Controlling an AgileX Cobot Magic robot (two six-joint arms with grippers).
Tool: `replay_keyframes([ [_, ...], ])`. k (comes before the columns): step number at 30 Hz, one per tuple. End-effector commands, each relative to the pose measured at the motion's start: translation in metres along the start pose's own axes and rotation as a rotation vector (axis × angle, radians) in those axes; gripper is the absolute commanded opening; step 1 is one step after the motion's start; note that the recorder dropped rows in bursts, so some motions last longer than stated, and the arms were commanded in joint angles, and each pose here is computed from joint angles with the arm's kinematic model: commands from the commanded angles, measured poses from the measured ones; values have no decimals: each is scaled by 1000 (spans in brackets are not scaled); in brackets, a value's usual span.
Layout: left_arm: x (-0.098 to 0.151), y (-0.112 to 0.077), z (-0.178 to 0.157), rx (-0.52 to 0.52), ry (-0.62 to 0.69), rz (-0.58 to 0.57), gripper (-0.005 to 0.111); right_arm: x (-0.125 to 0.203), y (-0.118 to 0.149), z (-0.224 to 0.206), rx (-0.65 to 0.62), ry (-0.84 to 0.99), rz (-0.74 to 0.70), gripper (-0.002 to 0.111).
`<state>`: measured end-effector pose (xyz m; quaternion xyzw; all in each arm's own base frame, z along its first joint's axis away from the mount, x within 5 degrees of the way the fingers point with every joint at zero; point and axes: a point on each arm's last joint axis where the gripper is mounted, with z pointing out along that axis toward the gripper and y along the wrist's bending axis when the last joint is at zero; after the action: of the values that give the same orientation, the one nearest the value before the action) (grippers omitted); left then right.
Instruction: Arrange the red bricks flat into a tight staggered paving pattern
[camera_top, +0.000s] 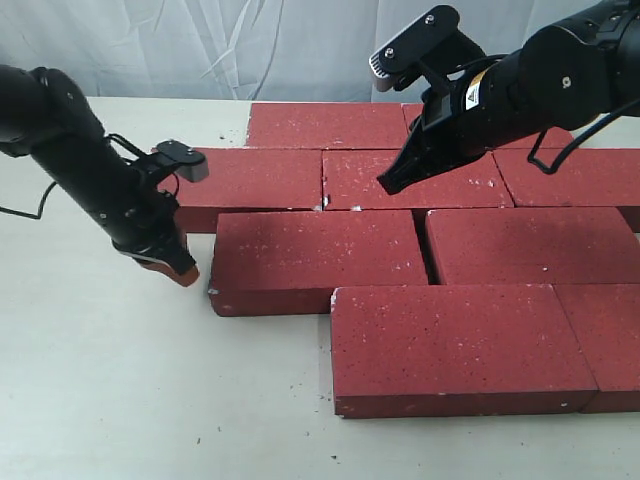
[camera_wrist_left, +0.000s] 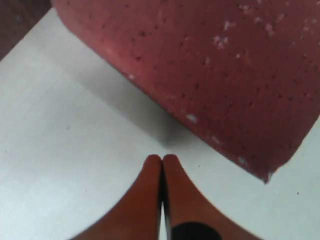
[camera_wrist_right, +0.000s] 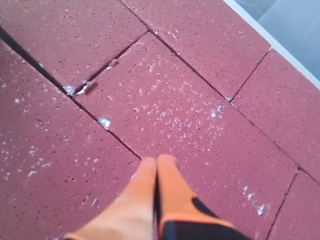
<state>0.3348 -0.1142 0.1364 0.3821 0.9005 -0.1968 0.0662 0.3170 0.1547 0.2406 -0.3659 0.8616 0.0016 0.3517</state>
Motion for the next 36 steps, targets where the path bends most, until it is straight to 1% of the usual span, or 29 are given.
replay_keyframes([
  [1,-13,-5,10,-19,-8,47,0,-1,-2,-3,7,-17,5,-1],
  [5,-20,-7,12,-16,-26,51,0,-1,-2,-3,8,-20,5,-1],
  [9,-24,-9,13,-35,-46,57,0,-2,-2,-3,8,-21,5,-1],
  [14,-25,-12,14,-31,-46,64,0,-2,-3,-3,10,-27,5,-1],
  [28,-27,-12,14,-28,-63,49,0,-2,-3,-3,10,-27,5,-1],
  [34,-21,-7,14,-82,3,83,0,-2,-3,-3,10,-27,5,-1],
  [36,-22,-5,14,-103,-10,87,0,-2,-3,-3,10,-27,5,-1],
])
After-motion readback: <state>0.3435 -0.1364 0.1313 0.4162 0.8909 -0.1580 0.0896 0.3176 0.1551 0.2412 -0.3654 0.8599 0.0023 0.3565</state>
